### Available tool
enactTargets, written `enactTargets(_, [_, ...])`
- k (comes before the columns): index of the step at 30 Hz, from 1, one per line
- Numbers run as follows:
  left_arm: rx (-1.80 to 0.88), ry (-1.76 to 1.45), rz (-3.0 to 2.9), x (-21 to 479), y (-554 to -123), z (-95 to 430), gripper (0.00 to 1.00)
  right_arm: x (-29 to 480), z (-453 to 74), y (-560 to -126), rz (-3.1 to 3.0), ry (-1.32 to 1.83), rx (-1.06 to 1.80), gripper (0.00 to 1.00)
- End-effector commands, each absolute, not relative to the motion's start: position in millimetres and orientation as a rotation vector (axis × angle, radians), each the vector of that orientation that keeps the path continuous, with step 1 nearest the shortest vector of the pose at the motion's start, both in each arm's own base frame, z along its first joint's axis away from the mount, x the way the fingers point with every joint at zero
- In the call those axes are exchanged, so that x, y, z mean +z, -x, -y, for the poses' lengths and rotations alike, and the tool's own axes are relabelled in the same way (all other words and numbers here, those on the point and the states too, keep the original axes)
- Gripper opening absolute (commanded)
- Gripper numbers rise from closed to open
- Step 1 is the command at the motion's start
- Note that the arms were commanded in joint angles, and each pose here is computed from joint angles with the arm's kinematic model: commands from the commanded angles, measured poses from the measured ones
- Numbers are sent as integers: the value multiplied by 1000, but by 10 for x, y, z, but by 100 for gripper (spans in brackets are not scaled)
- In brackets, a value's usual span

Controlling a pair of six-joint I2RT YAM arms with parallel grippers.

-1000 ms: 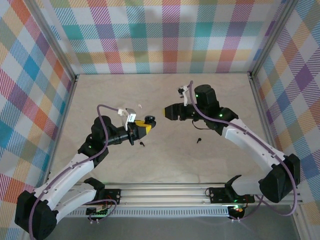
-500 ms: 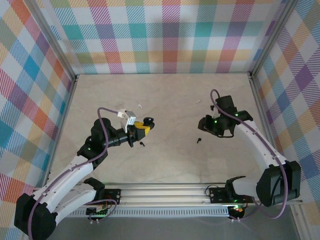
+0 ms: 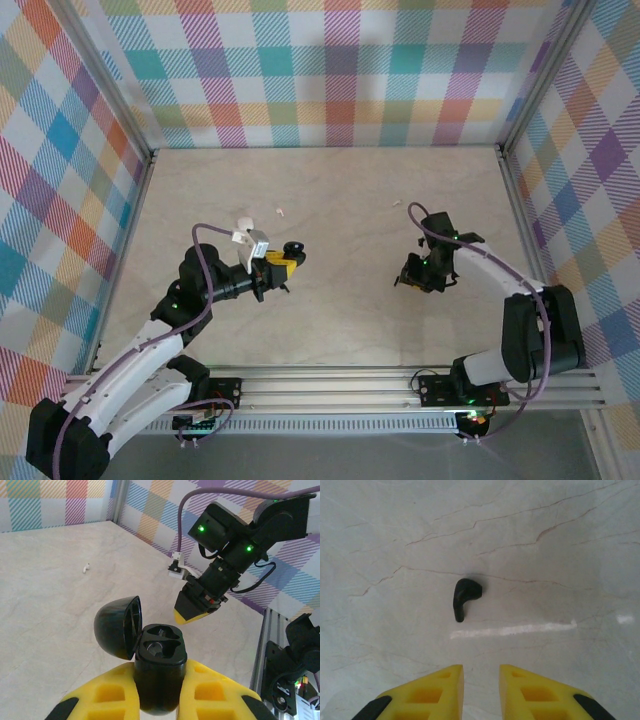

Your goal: Insert wireless bluetooth earbuds into charging case

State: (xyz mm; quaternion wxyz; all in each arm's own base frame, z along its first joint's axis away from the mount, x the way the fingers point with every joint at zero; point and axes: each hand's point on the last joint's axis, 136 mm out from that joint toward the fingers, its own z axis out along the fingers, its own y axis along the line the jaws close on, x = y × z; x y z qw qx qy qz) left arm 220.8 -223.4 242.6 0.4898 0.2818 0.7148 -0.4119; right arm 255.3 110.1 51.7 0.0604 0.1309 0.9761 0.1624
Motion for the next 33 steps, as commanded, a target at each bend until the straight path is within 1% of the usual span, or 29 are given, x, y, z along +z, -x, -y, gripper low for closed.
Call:
enactTargets(1, [-974, -700, -1713, 2435, -2193, 2223, 0, 444, -1164, -2686, -2922, -419, 539, 26])
enactTargets(4, [-966, -699, -1716, 2416, -2205, 2219, 0, 383, -1163, -2706, -2930, -424, 530, 27])
enactTargets(13, [-958, -702, -1728, 2372, -2263, 2245, 0, 265, -1198, -2748, -2944, -420, 545, 27])
enactTargets(20, [-927, -704, -1760, 2336, -2302, 2231, 0, 200, -1224, -2762, -2958, -405, 555, 32])
enactTargets(33, [-925, -701, -1764, 2329, -2295, 2222, 0, 144, -1267, -2805, -2980, -393, 572, 30])
